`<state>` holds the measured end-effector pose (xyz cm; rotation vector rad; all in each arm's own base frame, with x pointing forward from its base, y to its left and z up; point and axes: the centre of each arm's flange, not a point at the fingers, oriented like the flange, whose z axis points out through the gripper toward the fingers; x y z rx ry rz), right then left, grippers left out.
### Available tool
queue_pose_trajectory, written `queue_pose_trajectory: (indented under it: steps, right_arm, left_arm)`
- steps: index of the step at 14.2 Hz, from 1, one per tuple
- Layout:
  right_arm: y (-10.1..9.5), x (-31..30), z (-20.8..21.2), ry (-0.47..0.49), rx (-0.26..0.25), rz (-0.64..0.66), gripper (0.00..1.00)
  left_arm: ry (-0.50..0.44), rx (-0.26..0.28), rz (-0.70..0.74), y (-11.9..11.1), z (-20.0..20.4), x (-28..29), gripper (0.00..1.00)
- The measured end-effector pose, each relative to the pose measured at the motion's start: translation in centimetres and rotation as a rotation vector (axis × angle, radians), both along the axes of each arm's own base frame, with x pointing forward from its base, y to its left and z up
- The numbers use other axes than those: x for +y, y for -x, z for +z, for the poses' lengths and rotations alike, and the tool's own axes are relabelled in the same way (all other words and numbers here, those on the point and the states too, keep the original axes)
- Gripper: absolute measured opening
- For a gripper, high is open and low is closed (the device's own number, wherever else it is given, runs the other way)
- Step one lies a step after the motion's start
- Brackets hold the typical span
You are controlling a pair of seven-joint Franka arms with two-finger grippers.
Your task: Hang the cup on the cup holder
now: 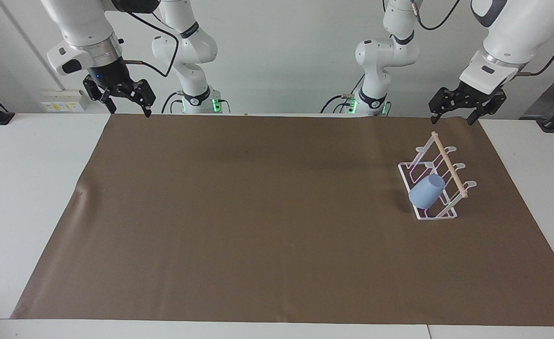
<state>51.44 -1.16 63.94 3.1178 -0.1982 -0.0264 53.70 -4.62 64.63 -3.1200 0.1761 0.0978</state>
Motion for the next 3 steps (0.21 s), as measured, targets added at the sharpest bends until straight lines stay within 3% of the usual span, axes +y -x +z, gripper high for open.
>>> queue_pose_trajectory:
  steps: [3]
  right_arm:
    - [0.10, -0.04, -0.08, 0.000, 0.002, -0.001, 1.00]
  left_arm:
    - [0.000, 0.000, 0.003, -0.01, 0.00, 0.18, 1.00]
